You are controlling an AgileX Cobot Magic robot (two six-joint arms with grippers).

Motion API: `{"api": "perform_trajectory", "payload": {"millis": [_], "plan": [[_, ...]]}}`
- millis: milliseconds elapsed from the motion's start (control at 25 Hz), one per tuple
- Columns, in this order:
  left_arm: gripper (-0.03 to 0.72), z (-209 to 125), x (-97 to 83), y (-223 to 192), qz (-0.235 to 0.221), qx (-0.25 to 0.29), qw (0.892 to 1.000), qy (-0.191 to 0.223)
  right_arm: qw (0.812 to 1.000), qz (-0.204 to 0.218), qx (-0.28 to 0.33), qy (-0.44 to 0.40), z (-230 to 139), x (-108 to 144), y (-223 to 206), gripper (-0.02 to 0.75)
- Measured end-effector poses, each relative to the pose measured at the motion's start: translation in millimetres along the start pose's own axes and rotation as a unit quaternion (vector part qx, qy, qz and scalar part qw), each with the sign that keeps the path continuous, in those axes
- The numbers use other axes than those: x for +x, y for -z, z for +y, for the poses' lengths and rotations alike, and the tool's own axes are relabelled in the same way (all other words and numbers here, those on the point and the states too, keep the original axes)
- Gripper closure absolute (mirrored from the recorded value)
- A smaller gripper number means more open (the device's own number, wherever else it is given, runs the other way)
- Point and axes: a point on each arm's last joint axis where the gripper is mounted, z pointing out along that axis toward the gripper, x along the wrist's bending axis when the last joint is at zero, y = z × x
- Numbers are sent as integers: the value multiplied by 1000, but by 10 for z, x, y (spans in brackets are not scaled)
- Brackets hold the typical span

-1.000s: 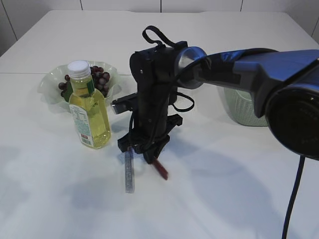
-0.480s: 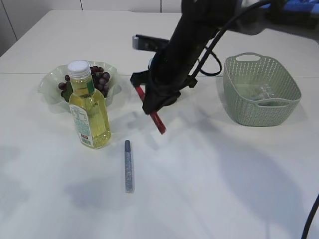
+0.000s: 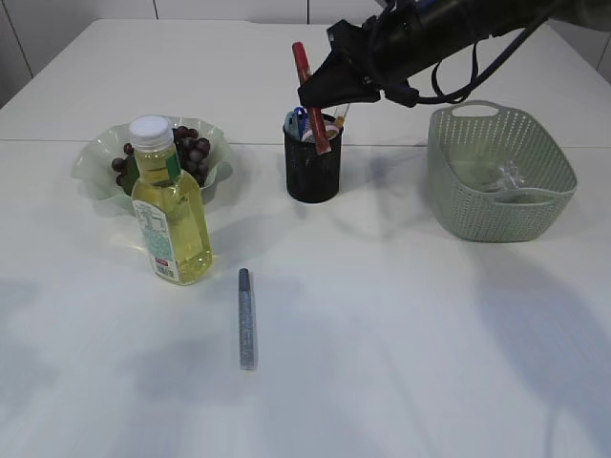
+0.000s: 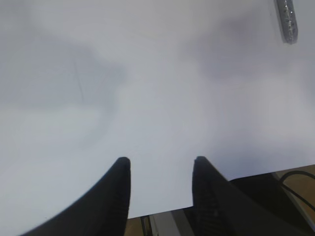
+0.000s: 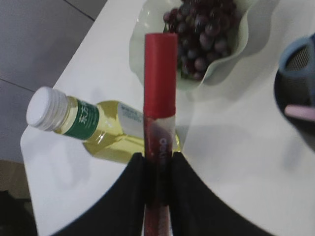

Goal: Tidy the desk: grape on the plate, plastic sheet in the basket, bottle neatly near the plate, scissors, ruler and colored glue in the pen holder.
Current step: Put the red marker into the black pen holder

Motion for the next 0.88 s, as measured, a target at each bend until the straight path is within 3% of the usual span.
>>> {"api": "perform_trajectory", "payload": {"millis": [240, 480, 880], "plan": [[380, 0, 0, 0, 0, 0, 1000, 0, 991, -39, -79, 99, 147, -81, 44, 604], [380, 0, 0, 0, 0, 0, 1000, 0, 970, -99, -136, 174, 266, -164, 75, 604], [380, 0, 0, 0, 0, 0, 1000, -1, 940, -107, -221, 236, 268, -481, -175, 604]]}}
